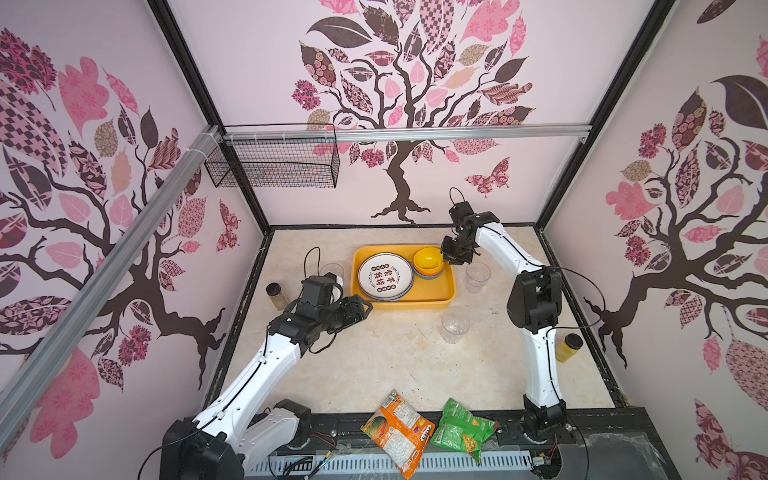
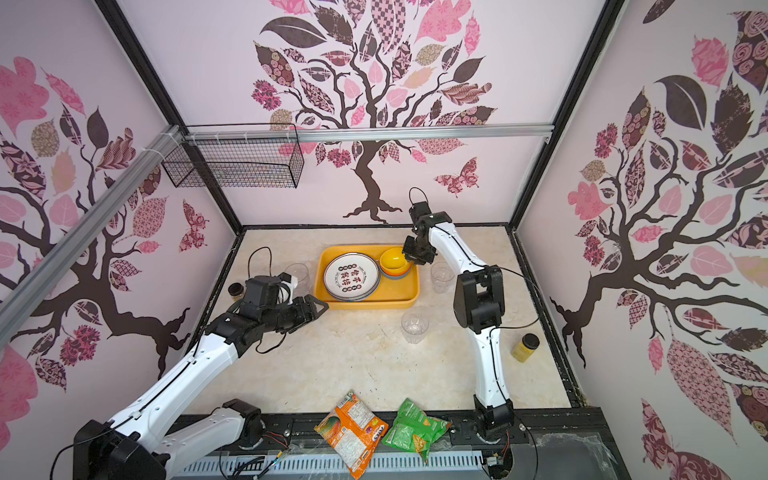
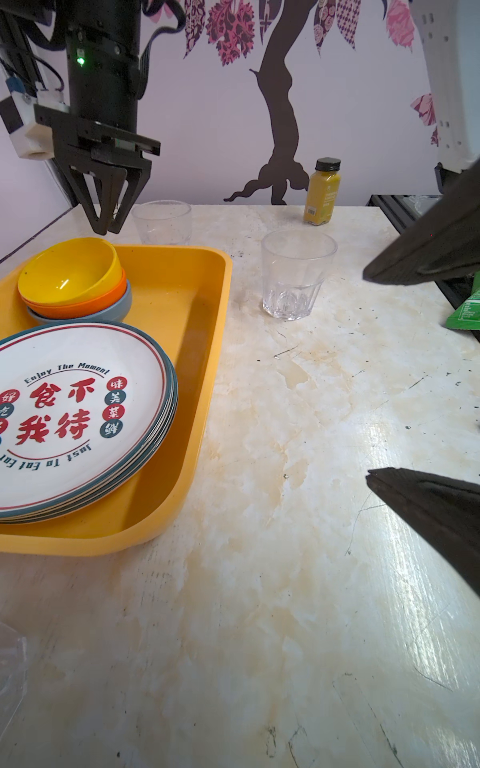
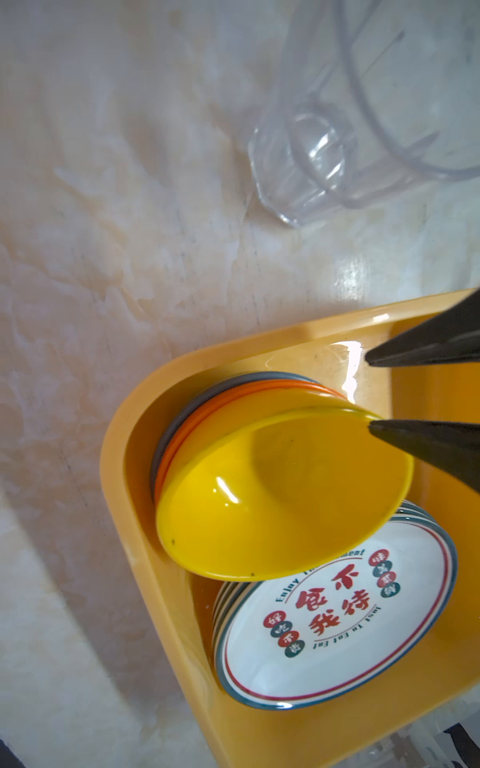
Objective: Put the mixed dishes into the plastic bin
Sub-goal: 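Raise the right gripper and move it to the clear cup beside the bin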
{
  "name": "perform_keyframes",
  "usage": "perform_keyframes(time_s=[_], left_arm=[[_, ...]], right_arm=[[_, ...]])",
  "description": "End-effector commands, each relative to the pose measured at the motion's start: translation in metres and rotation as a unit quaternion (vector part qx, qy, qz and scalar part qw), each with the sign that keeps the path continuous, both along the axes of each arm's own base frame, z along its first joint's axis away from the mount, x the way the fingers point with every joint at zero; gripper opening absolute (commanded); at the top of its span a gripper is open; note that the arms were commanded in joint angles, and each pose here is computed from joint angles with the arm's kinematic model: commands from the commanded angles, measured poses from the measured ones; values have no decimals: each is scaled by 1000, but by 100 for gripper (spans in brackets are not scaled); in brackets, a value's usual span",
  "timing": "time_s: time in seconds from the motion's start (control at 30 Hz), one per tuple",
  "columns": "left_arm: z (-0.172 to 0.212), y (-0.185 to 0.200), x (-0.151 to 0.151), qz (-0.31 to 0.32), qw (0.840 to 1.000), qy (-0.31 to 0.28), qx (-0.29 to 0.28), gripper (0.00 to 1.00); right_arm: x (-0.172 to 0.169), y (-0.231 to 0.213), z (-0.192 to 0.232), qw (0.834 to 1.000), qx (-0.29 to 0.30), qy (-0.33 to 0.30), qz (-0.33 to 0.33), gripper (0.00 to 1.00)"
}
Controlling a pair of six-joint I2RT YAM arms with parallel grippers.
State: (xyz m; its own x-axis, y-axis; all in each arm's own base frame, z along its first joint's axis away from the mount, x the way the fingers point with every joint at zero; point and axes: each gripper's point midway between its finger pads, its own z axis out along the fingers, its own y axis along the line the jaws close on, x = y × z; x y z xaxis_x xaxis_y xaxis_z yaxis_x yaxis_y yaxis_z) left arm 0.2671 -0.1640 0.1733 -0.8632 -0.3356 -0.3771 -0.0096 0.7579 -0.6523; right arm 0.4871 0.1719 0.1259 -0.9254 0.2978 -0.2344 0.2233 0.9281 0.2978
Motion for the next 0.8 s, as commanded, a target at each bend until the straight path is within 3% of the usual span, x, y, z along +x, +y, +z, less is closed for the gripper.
perform_keyframes(time_s=[0.0,0.3,0.77], left_arm=[[12,-11,3,-32,999,-18,-19,72],[22,-33,10,-71,996,-18,-41,72],[23,-84,11,-142,989,-18,-39,71]], right_arm=[[-6,-5,52,998,5,-66,2,28],[-35,-29,62,996,-10,-87,-14,34],[-66,-110,61,988,-28,-110,-108,45]])
